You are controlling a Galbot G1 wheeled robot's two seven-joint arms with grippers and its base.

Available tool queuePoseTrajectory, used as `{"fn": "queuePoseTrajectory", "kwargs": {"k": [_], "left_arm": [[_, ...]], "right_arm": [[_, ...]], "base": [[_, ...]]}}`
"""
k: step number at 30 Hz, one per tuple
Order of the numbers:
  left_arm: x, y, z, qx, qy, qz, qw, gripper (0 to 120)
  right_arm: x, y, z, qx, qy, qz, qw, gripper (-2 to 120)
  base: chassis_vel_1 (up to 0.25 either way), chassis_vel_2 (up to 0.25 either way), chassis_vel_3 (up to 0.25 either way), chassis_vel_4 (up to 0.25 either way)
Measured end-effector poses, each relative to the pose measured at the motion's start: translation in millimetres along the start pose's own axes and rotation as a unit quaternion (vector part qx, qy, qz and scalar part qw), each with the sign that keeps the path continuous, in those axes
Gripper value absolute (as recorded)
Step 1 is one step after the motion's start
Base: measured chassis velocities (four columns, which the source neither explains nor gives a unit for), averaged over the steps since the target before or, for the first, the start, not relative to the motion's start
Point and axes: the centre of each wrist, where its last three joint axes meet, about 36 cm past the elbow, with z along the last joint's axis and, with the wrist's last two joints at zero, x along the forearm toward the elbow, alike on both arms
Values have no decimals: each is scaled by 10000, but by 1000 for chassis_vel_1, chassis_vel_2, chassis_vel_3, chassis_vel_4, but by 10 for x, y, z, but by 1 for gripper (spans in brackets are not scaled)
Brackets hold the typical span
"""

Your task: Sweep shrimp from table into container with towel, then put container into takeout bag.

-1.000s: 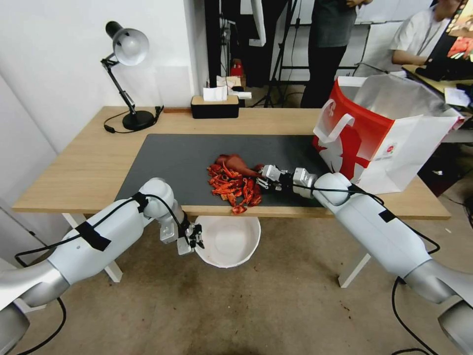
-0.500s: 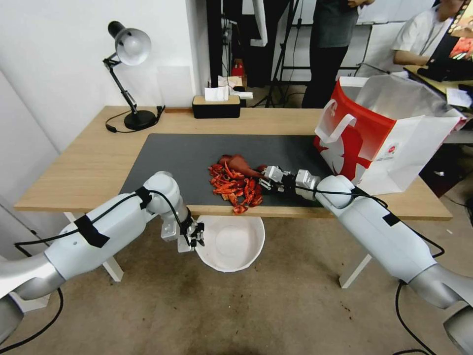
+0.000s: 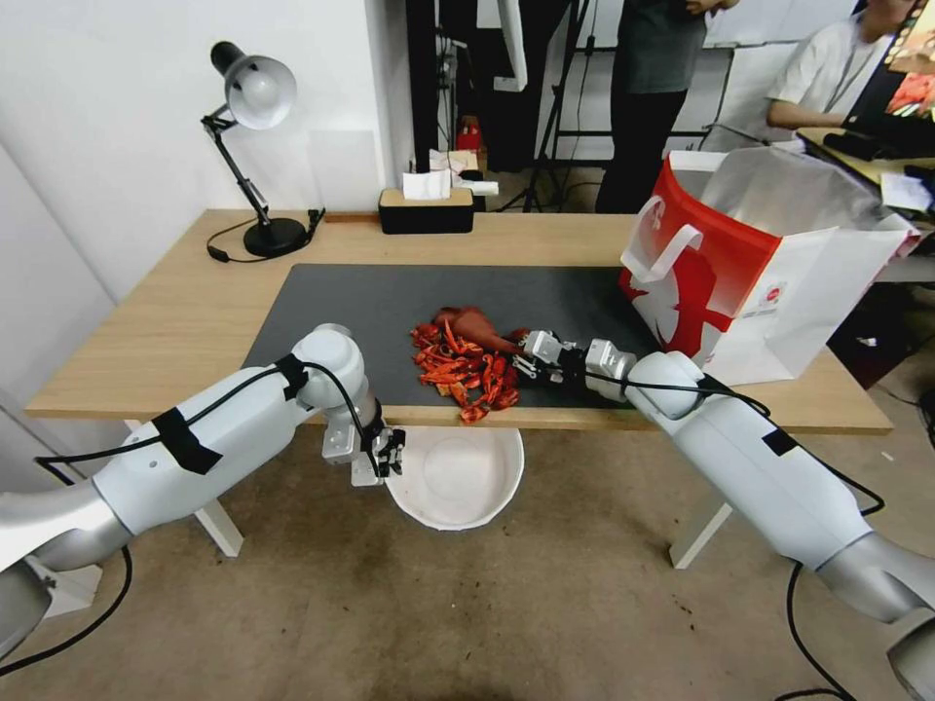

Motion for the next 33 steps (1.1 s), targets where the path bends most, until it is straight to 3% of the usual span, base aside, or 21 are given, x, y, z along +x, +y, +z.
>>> {"fn": "queuePoseTrajectory", "kwargs": {"k": [33], "left_arm": [[-46, -137, 23, 254, -187, -98, 9995, 0]], "right_arm": [[102, 348, -100, -50, 23, 105, 9999, 7]], "base": [[0, 0, 0, 0]]}}
